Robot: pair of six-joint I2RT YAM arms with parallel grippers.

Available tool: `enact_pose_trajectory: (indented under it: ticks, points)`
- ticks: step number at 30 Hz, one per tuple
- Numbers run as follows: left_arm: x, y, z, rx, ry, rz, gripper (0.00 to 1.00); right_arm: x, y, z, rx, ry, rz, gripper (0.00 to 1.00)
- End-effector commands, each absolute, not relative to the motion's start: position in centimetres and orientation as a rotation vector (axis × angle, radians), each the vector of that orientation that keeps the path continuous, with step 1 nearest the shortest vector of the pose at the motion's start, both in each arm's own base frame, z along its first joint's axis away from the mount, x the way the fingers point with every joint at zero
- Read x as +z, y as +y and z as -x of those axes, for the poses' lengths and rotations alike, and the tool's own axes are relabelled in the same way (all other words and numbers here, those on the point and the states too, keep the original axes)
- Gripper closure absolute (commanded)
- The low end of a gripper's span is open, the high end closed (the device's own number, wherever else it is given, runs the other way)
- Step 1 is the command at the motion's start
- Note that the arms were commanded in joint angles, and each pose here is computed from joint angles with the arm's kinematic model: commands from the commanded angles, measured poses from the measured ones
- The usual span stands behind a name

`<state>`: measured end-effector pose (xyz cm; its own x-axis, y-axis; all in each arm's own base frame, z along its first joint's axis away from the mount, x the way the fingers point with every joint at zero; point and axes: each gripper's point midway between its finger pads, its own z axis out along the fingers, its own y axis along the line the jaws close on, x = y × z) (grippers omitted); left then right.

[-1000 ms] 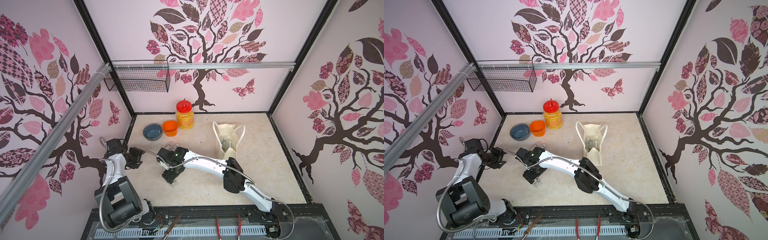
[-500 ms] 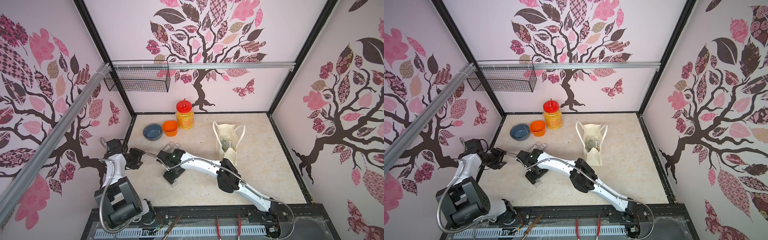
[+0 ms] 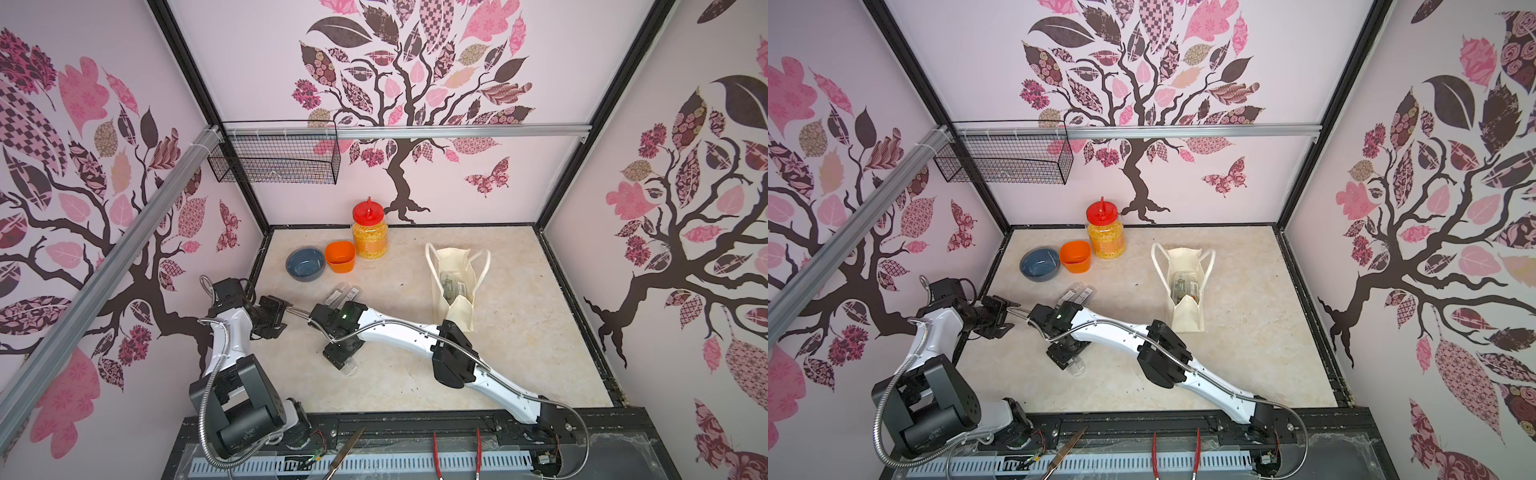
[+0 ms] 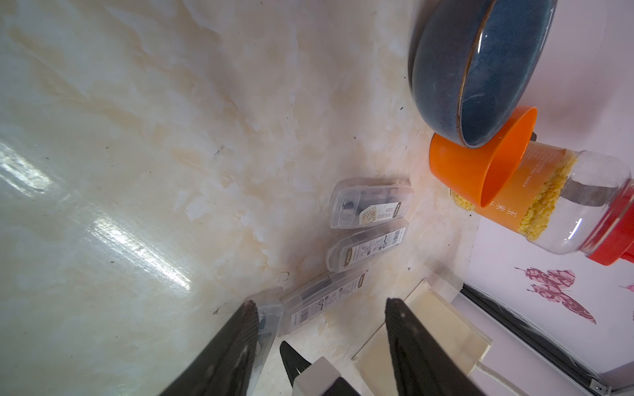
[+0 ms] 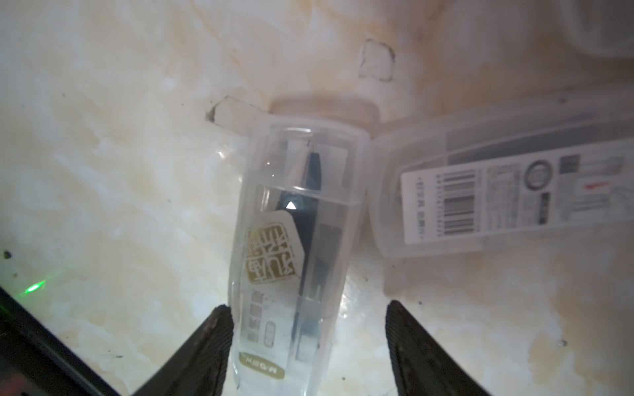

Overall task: Put the compass set into the canvas bag
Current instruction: Pick up the compass set at the center of the board.

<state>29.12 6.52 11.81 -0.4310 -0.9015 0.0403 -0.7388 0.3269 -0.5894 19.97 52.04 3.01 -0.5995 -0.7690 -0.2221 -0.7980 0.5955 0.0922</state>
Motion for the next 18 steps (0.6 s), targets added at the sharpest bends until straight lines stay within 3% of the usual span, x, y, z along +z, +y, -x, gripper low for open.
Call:
enact_pose_trajectory:
  ticks: [1, 7, 18]
  points:
    - [11.8, 6.2, -29.0, -0.796, 2.298, 1.431, 0.37, 2.8, 51.7, -19.4, 0.203, 2.635, 1.361, 0.26]
    - [11.8, 6.1, -28.8, -0.796, 2.303, 1.424, 0.37, 2.2, 51.7, -19.5, 0.174, 2.648, 1.367, 0.25]
    - [11.9, 5.8, -28.8, -0.820, 2.294, 1.411, 0.37, 1.6, 50.8, -20.5, 0.111, 2.670, 1.326, 0.37]
